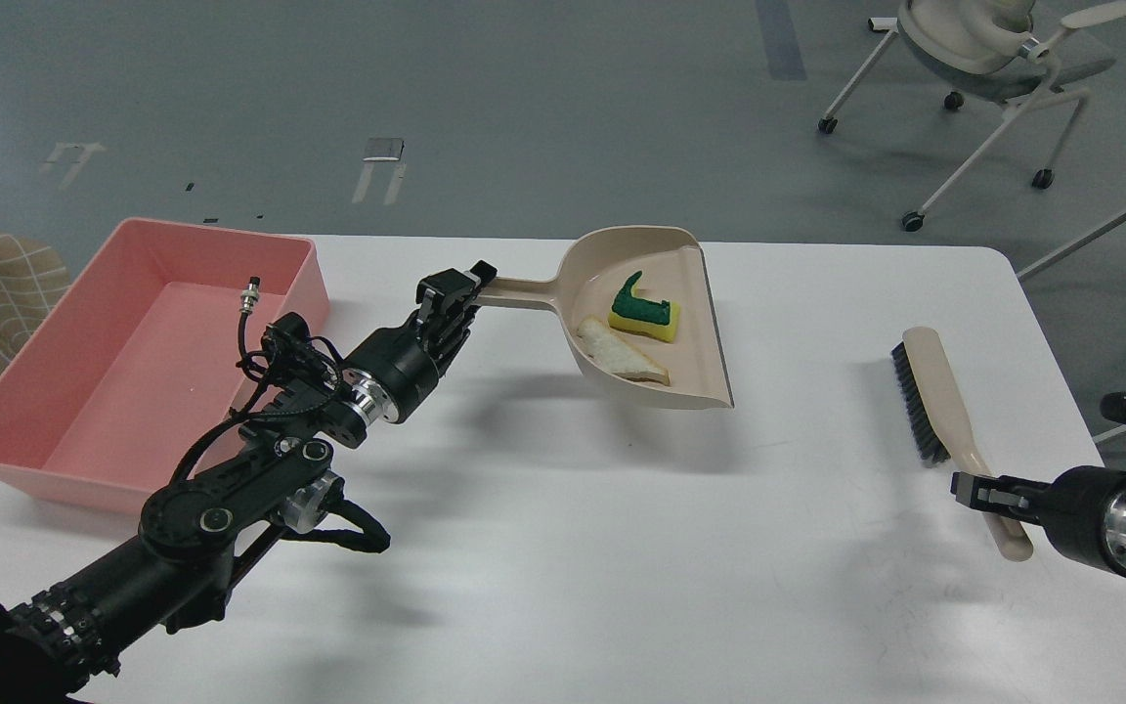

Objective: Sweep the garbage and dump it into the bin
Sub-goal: 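Lower the brush back onto the table with the right gripper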

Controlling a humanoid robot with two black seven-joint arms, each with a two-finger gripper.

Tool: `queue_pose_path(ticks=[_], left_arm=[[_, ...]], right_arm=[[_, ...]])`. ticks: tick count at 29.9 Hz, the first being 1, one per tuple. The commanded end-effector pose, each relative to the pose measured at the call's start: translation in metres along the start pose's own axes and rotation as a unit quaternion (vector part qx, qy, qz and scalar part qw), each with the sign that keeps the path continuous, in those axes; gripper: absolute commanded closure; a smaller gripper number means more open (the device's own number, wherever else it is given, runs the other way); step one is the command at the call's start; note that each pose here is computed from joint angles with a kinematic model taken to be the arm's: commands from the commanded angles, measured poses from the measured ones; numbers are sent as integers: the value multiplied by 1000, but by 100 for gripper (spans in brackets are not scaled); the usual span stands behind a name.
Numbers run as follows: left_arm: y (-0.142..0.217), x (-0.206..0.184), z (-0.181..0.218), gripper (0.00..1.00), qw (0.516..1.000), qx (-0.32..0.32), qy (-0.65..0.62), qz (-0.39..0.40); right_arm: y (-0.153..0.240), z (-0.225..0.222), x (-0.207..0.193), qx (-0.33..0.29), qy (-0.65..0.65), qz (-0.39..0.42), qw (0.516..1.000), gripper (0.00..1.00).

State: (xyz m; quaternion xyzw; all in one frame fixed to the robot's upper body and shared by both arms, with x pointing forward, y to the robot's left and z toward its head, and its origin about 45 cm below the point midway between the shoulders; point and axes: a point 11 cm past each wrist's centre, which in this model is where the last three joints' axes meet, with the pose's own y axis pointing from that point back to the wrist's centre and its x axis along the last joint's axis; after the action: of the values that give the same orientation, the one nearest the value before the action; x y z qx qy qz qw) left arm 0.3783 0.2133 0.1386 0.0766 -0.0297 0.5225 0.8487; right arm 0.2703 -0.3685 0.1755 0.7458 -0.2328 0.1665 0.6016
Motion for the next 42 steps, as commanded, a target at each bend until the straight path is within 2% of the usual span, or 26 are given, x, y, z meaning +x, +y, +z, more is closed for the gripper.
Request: queue_pose_path(ticks=[1, 3, 5, 7, 14, 37, 42], left_arm=[[0, 0, 0, 88, 1000, 1, 0, 0], [1, 1, 0, 88, 1000, 0, -1, 1], [1, 1, 0, 88, 1000, 0, -1, 1], [1, 2, 0, 88, 1000, 0, 1, 2], [0, 1, 0, 88, 1000, 1, 6, 3], [1, 1, 0, 88, 1000, 0, 6, 3], [0, 3, 1, 88, 1000, -1, 6, 4]], right_arm=[[0, 0, 0, -1, 0, 0, 1000, 24], [-1, 2, 0, -3, -2, -1, 1000, 16], [-1, 4, 0, -5, -3, -1, 1000, 14], [-2, 4, 0, -5, -5, -1, 1000, 7], [-2, 5, -1, -6, -6, -2, 1000, 1], [-5, 2, 2, 0, -17, 3, 1000, 0], [8, 5, 31, 4, -32, 44, 998, 0]])
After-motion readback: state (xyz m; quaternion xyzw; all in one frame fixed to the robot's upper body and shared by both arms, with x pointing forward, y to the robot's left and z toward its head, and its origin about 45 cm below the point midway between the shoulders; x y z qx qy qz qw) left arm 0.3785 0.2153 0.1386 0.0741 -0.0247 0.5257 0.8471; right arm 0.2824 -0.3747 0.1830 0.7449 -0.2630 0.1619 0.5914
